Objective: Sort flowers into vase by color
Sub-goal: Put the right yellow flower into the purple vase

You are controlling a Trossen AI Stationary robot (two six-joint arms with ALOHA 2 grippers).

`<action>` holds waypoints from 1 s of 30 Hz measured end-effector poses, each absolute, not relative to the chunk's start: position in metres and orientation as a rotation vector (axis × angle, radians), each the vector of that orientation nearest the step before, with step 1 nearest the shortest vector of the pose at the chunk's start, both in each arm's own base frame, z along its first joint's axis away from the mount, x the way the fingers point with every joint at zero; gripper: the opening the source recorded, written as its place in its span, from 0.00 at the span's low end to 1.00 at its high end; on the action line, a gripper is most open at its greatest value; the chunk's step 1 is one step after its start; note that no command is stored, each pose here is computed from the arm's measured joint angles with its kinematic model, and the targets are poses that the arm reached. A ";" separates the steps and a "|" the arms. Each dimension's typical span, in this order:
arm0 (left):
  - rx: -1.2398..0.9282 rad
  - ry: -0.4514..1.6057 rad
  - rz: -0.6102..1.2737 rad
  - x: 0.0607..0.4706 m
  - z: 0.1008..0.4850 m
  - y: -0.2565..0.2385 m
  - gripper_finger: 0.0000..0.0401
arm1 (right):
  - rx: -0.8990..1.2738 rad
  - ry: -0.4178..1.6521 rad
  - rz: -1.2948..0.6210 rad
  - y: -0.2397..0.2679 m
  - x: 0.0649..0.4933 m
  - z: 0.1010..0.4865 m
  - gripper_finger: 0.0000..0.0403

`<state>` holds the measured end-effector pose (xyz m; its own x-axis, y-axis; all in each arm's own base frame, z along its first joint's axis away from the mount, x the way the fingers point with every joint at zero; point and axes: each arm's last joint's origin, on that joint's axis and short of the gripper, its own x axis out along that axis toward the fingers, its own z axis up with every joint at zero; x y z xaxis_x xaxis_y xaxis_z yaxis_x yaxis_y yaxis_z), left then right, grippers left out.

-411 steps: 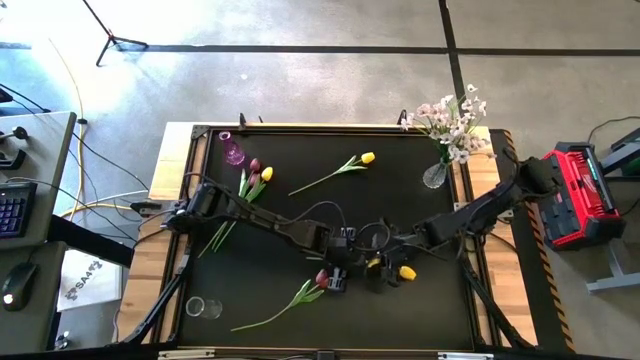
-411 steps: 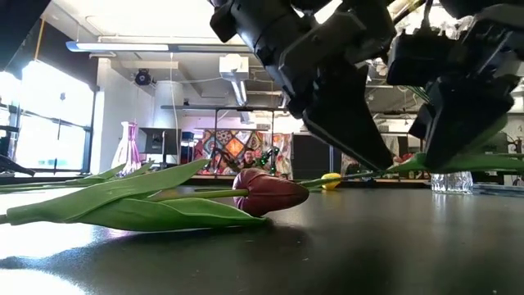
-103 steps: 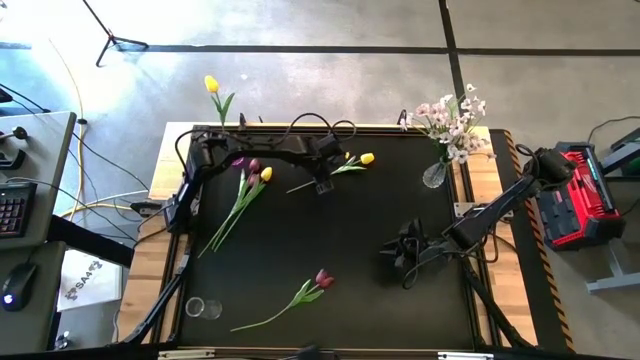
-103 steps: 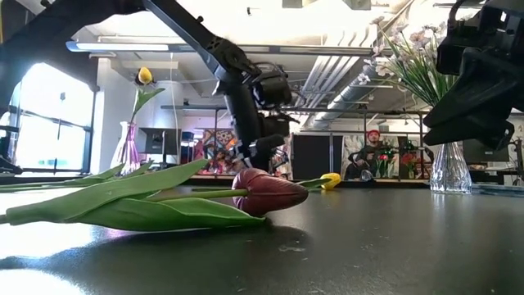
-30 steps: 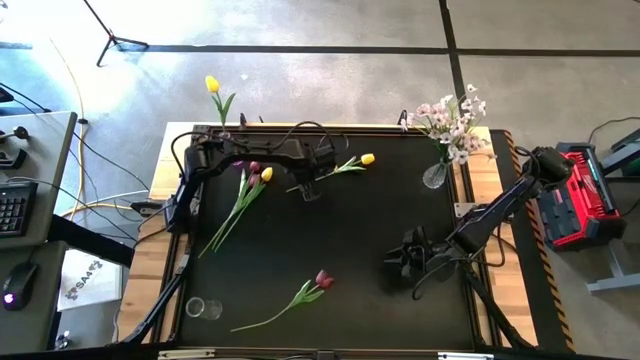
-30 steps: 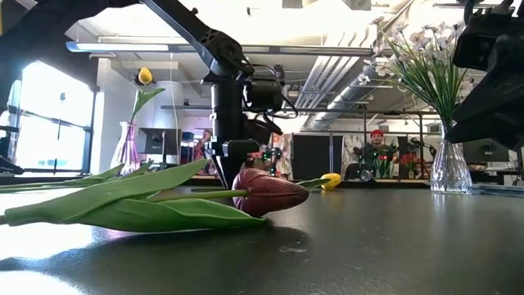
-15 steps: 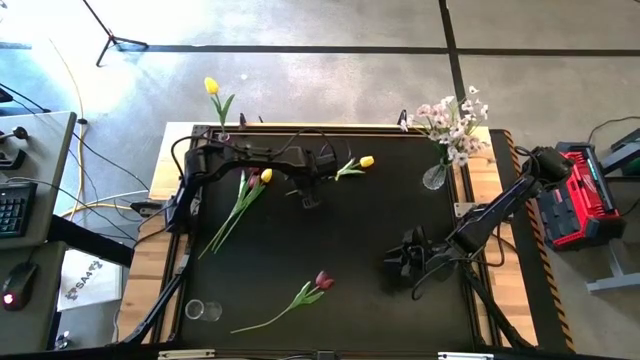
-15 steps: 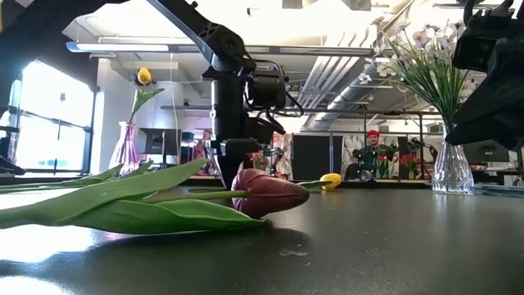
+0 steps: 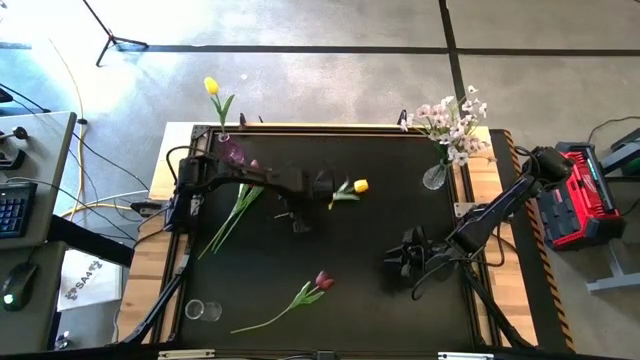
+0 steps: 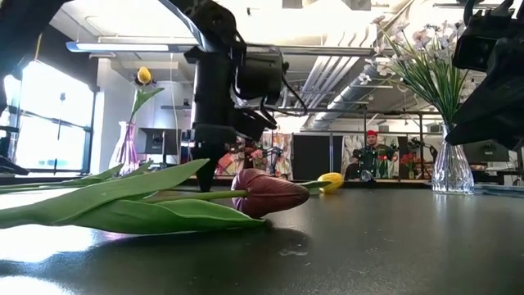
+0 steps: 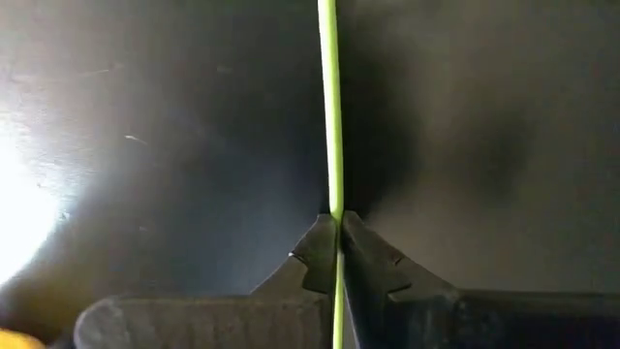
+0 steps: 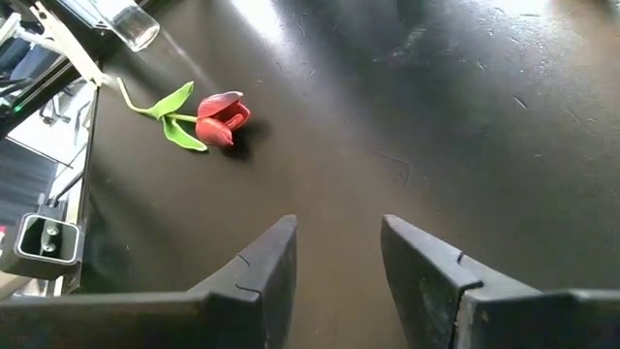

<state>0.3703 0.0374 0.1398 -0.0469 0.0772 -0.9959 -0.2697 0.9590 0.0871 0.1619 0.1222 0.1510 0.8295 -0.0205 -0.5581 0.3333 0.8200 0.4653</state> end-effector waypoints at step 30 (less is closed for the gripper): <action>-0.176 0.513 0.189 0.362 0.199 -0.009 0.00 | 0.507 0.026 -0.596 0.129 0.183 0.140 0.35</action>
<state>0.3617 -0.0090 0.1987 0.8547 0.1346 -0.5014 -0.2222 0.9677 -0.1191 0.1825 0.1293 0.1405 0.8312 -0.5304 -0.1669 0.5429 0.7094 0.4493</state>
